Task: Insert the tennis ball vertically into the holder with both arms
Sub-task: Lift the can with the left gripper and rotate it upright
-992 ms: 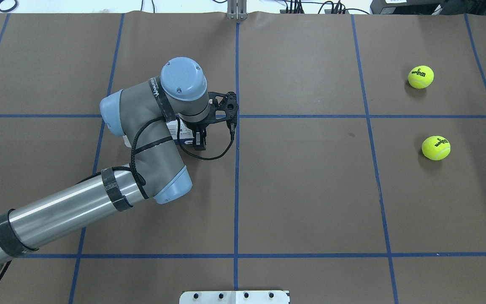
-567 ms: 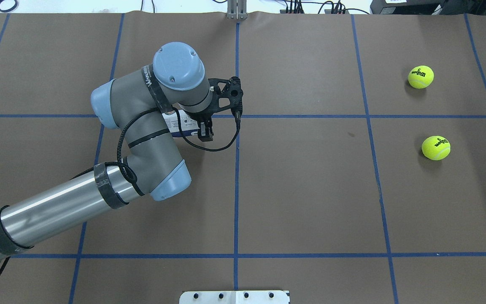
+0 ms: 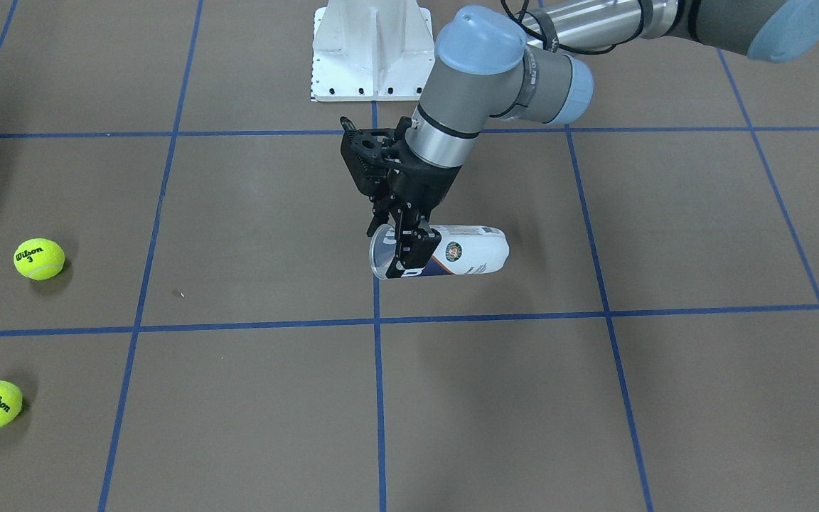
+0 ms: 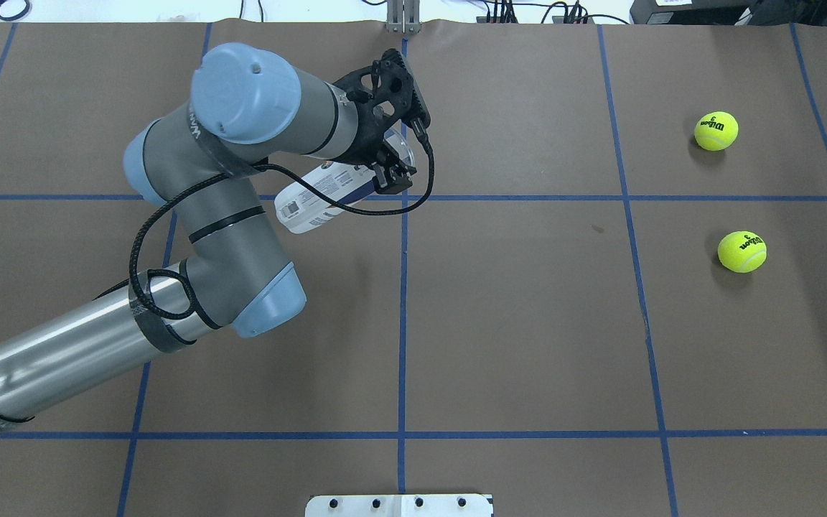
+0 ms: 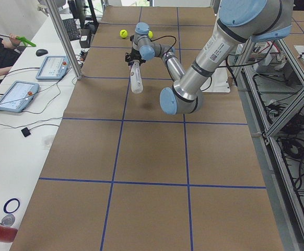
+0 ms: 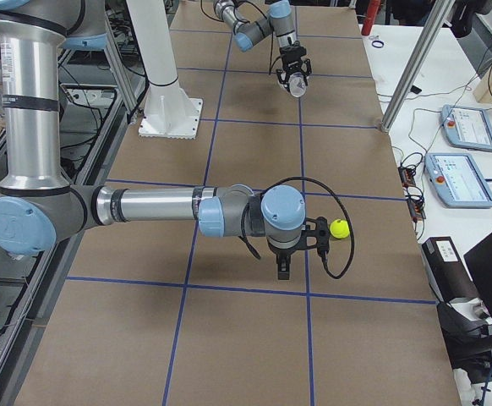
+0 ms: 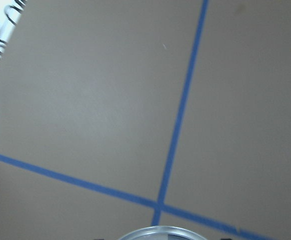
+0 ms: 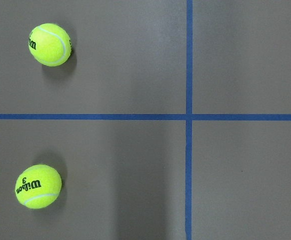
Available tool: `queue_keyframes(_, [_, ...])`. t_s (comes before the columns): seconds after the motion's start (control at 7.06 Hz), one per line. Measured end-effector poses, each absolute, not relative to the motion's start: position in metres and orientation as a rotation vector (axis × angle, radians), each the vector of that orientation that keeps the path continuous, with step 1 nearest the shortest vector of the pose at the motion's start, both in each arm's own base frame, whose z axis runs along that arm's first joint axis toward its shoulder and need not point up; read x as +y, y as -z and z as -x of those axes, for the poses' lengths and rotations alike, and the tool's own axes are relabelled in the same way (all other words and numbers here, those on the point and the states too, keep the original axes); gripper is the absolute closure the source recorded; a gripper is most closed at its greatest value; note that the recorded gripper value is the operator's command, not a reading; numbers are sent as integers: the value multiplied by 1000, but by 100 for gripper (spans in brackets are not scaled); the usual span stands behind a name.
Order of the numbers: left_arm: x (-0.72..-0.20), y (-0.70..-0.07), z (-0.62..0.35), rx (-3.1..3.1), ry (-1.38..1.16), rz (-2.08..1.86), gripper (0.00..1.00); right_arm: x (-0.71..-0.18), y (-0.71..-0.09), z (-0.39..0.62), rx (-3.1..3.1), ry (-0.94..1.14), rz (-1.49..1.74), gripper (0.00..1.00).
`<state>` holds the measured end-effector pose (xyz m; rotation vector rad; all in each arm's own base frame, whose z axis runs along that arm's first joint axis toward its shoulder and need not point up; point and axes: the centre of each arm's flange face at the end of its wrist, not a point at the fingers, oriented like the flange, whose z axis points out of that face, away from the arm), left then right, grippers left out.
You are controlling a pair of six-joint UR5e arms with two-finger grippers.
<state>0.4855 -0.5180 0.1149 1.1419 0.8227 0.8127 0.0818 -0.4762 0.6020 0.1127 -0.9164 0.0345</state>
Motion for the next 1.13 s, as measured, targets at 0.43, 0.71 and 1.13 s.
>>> queue_keyframes(0.43, [-507, -148, -447, 1027, -443, -1371, 56, -473, -601, -82, -916, -33, -117, 1])
queue_keyframes(0.71, [-494, -193, -423, 1145, -263, -1474, 56, -471, -595, -82, -916, -28, -126, 1])
queue_keyframes(1.13, [-461, -228, -444, 1264, -19, -1557, 57, -472, -588, -82, -916, -22, -138, 1])
